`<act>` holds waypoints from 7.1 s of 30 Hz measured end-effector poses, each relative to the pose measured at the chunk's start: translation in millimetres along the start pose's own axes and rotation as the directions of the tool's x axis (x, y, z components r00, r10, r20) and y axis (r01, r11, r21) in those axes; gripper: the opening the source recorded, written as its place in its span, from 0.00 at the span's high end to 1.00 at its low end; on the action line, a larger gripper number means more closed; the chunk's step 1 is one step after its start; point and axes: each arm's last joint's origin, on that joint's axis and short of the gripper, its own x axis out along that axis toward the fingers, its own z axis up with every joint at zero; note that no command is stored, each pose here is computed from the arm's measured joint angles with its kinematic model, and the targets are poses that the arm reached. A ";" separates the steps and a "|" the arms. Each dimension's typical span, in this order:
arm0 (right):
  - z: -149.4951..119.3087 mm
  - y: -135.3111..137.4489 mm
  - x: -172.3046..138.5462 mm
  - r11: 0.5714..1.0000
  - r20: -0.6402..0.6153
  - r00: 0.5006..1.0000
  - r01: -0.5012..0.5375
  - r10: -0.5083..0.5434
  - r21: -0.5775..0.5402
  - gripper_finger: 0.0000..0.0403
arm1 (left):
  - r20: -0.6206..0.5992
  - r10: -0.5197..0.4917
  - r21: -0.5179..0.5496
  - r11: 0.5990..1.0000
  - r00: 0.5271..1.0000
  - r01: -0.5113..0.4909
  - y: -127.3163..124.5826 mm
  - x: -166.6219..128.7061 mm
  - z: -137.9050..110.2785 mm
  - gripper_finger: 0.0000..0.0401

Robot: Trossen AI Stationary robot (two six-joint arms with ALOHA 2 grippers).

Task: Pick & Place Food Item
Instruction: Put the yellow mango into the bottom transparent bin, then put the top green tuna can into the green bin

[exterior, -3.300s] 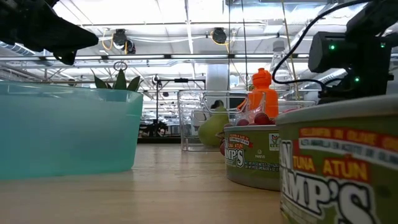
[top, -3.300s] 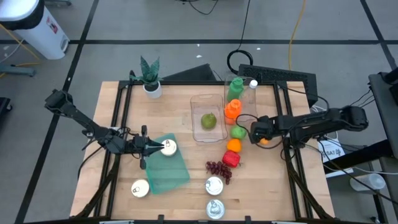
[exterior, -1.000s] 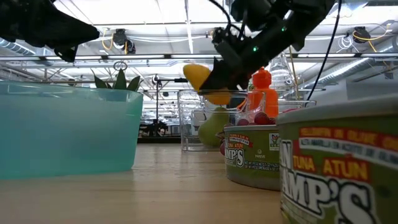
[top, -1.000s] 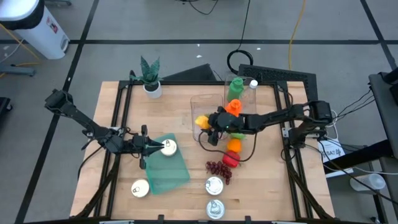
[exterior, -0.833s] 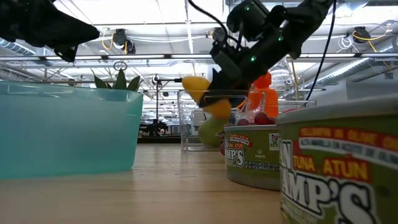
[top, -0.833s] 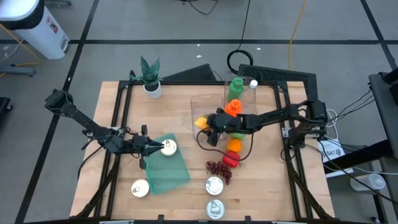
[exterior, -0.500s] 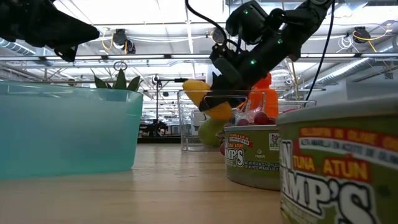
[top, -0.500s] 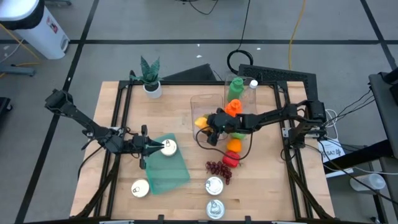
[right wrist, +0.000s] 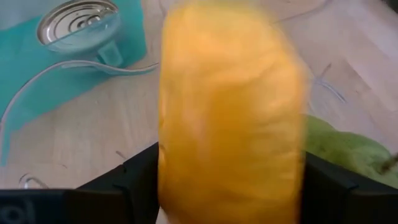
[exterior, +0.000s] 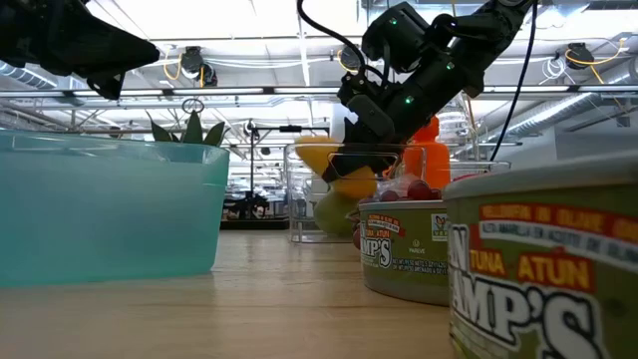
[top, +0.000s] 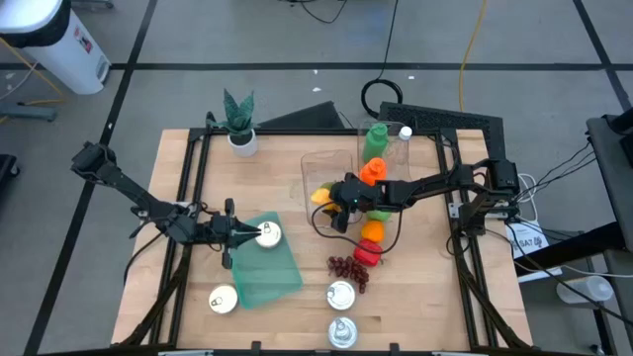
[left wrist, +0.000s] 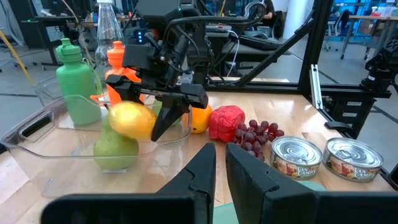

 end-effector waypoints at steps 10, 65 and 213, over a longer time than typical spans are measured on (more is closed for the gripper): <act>5.3 0.4 -6.2 1.000 0.034 0.999 -0.003 0.004 -0.019 0.25 | 0.000 0.000 -0.001 1.000 1.000 0.000 0.0 0.0 0.0 0.88; -88.0 126.8 -113.0 0.831 0.305 0.806 -0.364 0.507 -0.420 1.00 | -0.178 -0.153 0.048 0.985 0.972 0.163 -33.0 45.3 10.6 0.88; -39.0 192.0 -43.1 0.929 -0.148 0.924 -0.365 0.353 -0.063 1.00 | -0.389 -0.076 0.460 0.847 0.918 0.266 -126.4 179.2 -53.2 0.02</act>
